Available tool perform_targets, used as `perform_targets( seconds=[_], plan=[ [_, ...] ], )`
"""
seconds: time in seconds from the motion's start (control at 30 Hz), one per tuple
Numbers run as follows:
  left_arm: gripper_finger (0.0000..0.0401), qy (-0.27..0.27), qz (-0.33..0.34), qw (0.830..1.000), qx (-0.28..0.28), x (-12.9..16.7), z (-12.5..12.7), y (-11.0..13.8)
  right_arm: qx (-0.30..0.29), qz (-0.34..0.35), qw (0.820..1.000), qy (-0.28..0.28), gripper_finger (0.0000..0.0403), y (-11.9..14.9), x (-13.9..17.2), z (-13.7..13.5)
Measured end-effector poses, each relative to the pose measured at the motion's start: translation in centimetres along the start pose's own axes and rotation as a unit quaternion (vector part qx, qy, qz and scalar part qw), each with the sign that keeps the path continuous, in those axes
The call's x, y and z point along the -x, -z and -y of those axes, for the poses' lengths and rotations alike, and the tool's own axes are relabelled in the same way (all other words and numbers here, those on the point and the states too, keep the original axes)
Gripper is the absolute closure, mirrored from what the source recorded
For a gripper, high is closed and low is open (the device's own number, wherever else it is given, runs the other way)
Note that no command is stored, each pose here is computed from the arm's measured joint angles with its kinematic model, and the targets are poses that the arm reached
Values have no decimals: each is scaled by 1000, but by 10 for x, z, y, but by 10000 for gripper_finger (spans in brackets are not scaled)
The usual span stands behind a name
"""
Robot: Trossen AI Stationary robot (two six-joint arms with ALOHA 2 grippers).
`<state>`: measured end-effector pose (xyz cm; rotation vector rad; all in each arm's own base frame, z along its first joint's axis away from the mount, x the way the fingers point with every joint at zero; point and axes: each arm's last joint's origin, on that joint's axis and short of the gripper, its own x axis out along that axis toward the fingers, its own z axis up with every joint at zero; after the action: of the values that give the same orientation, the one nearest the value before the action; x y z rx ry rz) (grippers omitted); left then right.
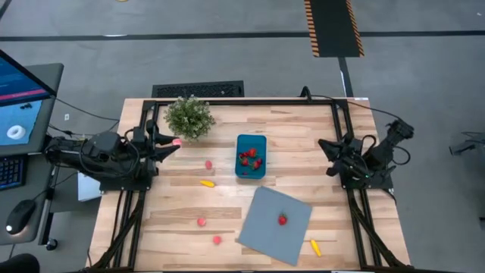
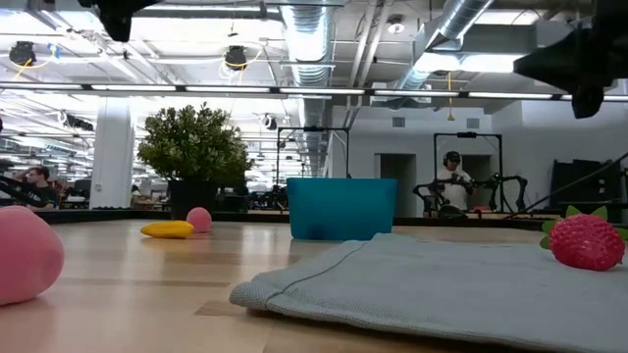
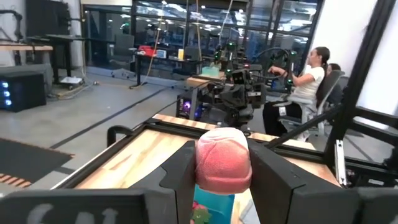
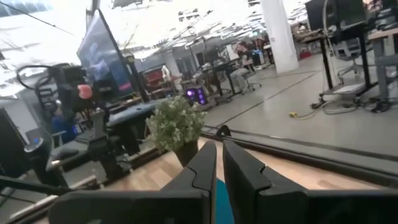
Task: Pick and placing Produce into tupperware
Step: Put the peach into the blue bin
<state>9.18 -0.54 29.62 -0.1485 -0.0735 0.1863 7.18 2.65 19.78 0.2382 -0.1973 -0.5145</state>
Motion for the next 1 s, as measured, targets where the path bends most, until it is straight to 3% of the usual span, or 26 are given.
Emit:
perform_targets(
  seconds=[0.17, 0.3, 0.4, 0.53, 0.73, 0.8, 0.9, 1.0],
  plan=[
    [288, -73, 3, 997, 38, 0, -4, 1, -2, 1, 1000, 15, 351, 2, -2, 1],
    [288, -133, 26, 983, 122, 1, -8, 1, -38, -1, 999, 19, 351, 3, -3, 2],
    [288, -150, 55, 962, 220, 3, -10, -1, -52, -4, 998, 19, 351, 5, -3, 1],
    [288, -146, 118, 915, 358, 4, -10, -9, -52, -8, 998, 19, 351, 7, -3, 1],
    [288, -109, 169, 874, 442, 2, -8, -20, -41, -12, 999, 20, 351, 8, -3, 2],
    [288, -96, 174, 886, 419, 2, -7, -23, -27, -12, 999, 21, 351, 8, -3, 2],
    [288, -96, 160, 920, 346, 0, -5, -23, 13, -13, 1000, 20, 351, 8, -3, 2],
    [288, -105, 133, 956, 241, -1, -5, -21, 61, -13, 998, 20, 351, 8, -3, 2]
  ],
)
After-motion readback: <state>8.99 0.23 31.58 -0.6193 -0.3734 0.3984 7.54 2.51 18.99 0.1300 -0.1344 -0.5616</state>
